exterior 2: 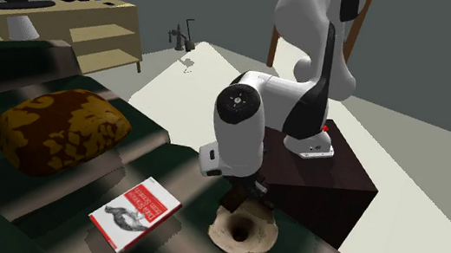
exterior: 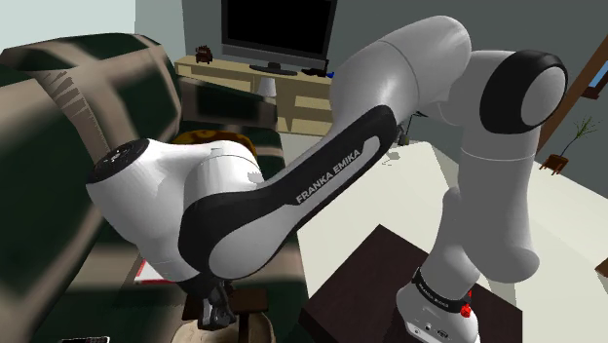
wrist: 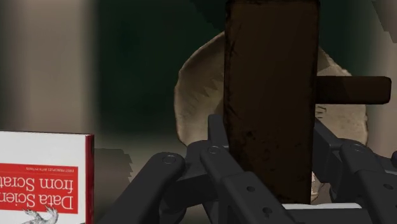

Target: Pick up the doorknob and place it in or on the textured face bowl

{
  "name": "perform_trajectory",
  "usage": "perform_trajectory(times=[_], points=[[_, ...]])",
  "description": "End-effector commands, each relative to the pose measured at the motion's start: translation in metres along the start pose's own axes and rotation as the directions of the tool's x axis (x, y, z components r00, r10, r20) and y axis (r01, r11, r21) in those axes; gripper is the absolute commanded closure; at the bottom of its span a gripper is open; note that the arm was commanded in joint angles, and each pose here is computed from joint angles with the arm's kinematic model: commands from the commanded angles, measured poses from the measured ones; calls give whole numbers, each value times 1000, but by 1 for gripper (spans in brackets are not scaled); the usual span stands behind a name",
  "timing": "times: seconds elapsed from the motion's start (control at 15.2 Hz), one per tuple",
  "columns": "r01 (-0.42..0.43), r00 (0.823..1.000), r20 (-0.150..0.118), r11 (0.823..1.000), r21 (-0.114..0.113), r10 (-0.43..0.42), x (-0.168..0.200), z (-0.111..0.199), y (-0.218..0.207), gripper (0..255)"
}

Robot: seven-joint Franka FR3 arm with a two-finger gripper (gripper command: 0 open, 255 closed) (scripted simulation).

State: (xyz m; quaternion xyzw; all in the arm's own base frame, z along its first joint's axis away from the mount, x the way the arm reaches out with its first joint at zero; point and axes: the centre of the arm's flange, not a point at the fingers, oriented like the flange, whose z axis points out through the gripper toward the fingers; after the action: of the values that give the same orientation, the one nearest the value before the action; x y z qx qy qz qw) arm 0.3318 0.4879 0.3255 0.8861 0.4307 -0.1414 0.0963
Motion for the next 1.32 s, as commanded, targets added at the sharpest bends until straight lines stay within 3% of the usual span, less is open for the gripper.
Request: perform_trajectory(times=[0.0, 0.73, 1.25], points=[[-1, 1000, 0, 1000, 0, 1, 4, 9, -1, 255], [-1, 1000, 0, 1000, 0, 1, 24, 66, -4, 255], [-1, 1000, 0, 1000, 0, 1, 24, 66, -4, 255]])
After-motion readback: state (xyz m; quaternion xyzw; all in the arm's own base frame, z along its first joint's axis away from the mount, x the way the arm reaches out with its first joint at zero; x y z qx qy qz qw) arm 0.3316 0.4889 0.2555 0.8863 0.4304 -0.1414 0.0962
